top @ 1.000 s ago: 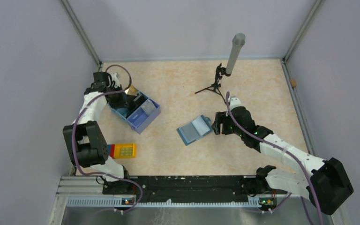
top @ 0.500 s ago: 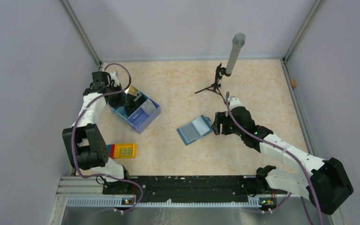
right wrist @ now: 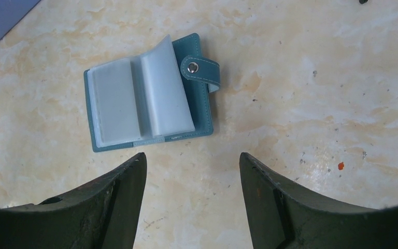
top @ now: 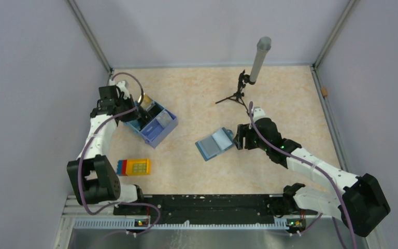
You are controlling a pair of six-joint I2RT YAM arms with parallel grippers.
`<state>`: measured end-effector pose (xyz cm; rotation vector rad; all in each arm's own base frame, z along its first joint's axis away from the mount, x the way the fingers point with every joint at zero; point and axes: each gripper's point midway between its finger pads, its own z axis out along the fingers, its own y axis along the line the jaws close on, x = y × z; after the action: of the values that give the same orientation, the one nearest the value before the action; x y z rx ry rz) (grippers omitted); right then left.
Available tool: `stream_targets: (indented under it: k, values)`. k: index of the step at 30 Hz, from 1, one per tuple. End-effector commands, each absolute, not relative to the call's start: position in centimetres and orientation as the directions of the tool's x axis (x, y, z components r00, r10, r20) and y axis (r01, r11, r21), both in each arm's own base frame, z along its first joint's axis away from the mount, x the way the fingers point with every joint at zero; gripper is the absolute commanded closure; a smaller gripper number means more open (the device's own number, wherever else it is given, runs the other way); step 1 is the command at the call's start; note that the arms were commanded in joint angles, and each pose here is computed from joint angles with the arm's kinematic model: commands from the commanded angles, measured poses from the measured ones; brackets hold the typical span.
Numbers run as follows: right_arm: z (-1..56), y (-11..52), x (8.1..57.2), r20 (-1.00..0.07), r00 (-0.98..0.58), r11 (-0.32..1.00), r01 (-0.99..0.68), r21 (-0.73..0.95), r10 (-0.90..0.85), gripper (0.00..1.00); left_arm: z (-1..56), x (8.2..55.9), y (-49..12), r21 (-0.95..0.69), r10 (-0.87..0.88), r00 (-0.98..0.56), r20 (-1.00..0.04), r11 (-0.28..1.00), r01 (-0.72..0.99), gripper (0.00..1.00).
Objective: Put the credit cards into the card holder
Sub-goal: Pick up the credit card from the storage box.
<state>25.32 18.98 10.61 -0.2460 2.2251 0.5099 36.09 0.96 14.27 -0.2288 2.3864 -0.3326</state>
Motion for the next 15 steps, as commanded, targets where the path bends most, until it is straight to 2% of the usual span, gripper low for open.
stream_targets:
  k: [1,8,15]
  values:
    - [13.1,19.7,26.6,-0.802,-0.596,0.885,-0.361,0.295,0.024,0.35,17.9,36.8,1.5,-0.294,-0.270,-0.628,-0.729,0.953,-0.069,1.00]
    - [13.1,20.2,26.7,-0.794,-0.607,0.877,-0.368,0.309,0.026,0.35,19.0,35.9,2.6,-0.305,-0.321,-0.579,-0.749,0.944,-0.128,1.00]
    - [13.0,20.5,27.0,-0.792,-0.610,0.875,-0.363,0.321,0.038,0.36,18.3,35.9,2.2,-0.341,-0.343,-0.600,-0.722,0.932,-0.122,1.00]
